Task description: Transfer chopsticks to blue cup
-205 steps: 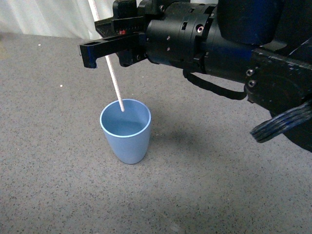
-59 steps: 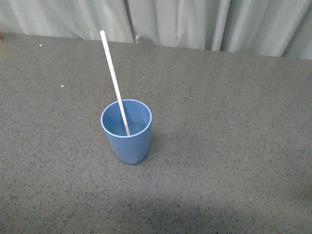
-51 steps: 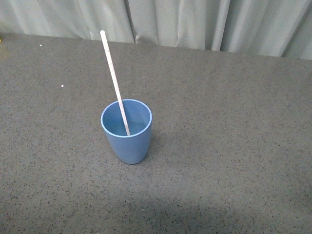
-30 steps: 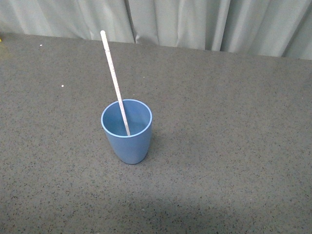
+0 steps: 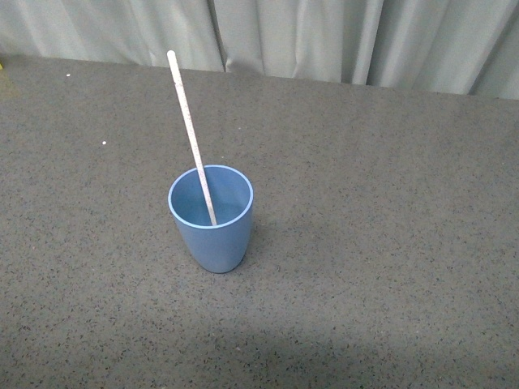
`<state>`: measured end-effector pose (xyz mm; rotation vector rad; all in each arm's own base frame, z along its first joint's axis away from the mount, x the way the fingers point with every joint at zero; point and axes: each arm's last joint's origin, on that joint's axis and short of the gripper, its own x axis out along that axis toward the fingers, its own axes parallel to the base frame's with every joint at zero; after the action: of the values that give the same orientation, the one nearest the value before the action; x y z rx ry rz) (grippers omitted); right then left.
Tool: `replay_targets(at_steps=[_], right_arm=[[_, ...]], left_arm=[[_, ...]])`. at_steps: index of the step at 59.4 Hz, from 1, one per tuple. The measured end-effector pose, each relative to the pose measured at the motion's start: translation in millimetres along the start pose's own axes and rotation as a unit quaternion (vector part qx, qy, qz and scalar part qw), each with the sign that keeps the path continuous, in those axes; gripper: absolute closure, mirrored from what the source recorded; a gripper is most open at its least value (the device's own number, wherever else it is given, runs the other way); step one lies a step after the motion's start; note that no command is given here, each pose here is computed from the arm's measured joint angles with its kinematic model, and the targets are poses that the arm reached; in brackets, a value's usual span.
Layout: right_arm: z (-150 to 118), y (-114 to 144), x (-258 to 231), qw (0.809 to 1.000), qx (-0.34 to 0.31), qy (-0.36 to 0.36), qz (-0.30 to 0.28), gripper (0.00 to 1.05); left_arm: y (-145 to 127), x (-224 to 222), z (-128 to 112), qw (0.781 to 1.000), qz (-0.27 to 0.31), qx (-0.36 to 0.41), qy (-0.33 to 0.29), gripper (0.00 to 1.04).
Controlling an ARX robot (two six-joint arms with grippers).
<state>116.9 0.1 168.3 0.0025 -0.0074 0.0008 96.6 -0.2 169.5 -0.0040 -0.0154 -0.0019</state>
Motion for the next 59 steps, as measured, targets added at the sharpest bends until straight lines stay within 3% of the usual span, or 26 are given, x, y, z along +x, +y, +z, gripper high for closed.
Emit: replay_targets(at_steps=[48, 59], right_arm=[[-3.1, 0.0, -19.2, 1.0, 0.0, 0.003, 0.001, 1.04], [-3.0, 0.0, -19.3, 1.0, -0.001, 0.002, 0.001, 0.75]], left_arm=[[0.0, 0.0, 0.1, 1.0, 0.0, 0.0, 0.0, 0.07], [0.0, 0.0, 0.1, 1.0, 0.0, 0.0, 0.0, 0.07]])
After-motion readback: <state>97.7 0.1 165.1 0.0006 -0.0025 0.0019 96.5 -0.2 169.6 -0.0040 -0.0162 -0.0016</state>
